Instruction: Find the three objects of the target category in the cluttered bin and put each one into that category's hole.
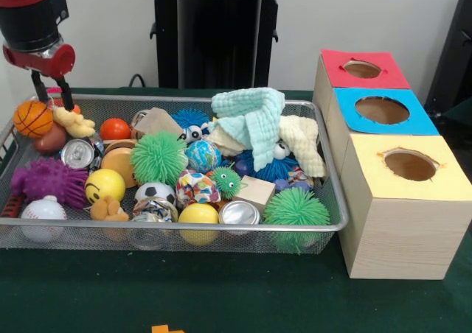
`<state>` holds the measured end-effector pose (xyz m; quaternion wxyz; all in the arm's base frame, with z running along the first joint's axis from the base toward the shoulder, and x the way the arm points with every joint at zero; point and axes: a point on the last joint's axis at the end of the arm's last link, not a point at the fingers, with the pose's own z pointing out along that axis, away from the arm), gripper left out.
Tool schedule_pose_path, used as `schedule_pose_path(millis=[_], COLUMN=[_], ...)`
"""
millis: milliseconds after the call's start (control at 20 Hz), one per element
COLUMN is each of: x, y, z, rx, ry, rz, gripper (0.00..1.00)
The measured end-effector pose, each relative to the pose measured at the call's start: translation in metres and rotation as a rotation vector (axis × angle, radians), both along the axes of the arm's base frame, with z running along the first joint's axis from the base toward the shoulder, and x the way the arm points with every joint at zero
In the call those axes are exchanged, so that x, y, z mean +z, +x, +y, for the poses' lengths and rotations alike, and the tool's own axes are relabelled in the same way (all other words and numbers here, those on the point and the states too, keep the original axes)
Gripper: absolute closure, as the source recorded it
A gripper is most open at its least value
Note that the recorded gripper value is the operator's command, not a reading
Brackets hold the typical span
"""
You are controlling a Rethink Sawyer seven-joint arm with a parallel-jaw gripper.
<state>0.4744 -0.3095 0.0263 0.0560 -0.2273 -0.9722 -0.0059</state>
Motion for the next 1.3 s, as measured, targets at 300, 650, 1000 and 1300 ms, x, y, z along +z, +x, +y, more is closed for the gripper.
schedule_pose_path(millis=[300, 650, 1000, 1300], x=[-0.025, -0.039, -0.047, -0.062], y=[-0.030, -0.032, -0.028, -0.027], z=[-0.020, -0.017, -0.020, -0.016], rx=[0.007, 0.015, 0.012, 0.028], ry=[-0.005, 0.006, 0.007, 0.010], rz=[-0.008, -0.017, -0.020, -0.030], gripper=[0.00, 0.00, 0.00, 0.00])
